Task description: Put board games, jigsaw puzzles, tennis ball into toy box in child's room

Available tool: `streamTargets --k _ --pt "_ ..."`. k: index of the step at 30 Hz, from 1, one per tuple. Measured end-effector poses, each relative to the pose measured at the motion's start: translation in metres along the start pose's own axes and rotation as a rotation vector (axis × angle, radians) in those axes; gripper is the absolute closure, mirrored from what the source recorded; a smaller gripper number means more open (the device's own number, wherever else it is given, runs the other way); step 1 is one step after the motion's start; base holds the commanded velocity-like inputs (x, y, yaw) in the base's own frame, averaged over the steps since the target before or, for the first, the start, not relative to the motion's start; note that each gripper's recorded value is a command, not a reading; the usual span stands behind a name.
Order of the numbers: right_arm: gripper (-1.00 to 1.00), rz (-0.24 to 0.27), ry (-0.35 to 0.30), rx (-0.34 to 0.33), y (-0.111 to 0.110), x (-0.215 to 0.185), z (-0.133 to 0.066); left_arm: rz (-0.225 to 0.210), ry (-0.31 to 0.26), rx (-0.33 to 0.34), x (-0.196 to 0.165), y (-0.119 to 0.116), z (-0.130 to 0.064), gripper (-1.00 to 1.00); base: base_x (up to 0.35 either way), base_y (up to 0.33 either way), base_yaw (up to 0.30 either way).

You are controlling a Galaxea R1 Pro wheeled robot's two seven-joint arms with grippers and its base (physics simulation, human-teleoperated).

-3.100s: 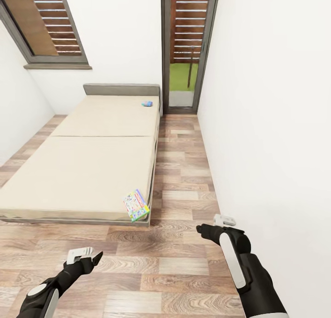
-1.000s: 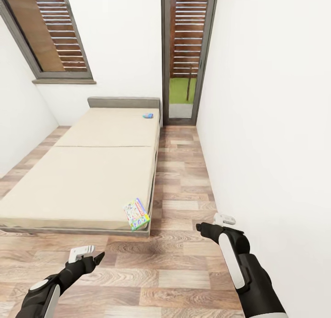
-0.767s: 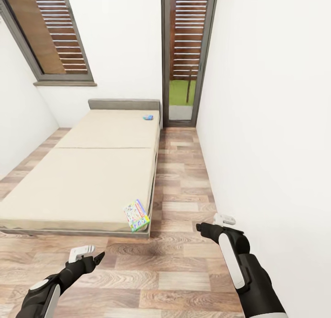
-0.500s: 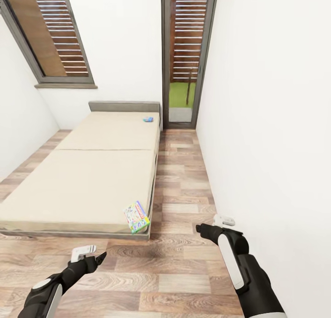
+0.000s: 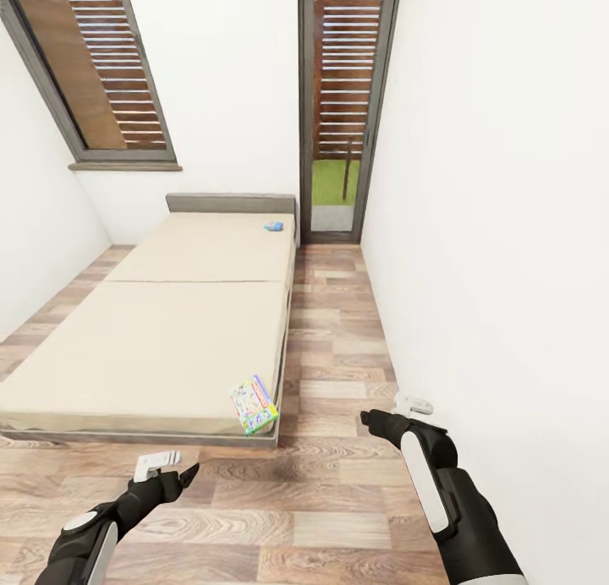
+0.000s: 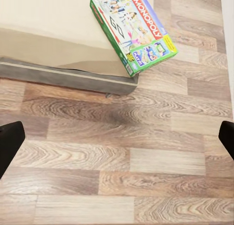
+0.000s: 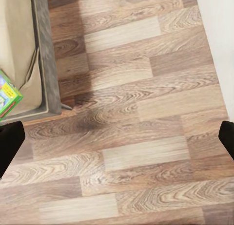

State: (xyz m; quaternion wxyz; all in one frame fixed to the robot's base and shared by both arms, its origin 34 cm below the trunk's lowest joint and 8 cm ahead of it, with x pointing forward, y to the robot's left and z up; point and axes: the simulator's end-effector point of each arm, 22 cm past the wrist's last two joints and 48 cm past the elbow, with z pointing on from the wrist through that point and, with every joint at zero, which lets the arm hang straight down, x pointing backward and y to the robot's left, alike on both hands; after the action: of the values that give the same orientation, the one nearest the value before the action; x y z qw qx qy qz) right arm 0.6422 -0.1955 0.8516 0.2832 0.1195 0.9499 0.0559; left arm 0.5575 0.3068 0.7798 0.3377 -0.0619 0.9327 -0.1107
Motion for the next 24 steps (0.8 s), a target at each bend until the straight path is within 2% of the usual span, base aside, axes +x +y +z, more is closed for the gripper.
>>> streamTargets --k 11,24 --pt "-1.00 0.006 0.021 -0.005 0.003 0.010 0.002 0.004 -0.021 0.007 -0.009 -0.003 -0.004 -1.00 0.000 0.041 0.000" --pt "-1.00 0.027 0.003 -0.018 0.009 0.008 0.000 0.008 -0.044 0.008 -0.020 -0.005 -0.008 -1.00 0.000 0.001 0.000"
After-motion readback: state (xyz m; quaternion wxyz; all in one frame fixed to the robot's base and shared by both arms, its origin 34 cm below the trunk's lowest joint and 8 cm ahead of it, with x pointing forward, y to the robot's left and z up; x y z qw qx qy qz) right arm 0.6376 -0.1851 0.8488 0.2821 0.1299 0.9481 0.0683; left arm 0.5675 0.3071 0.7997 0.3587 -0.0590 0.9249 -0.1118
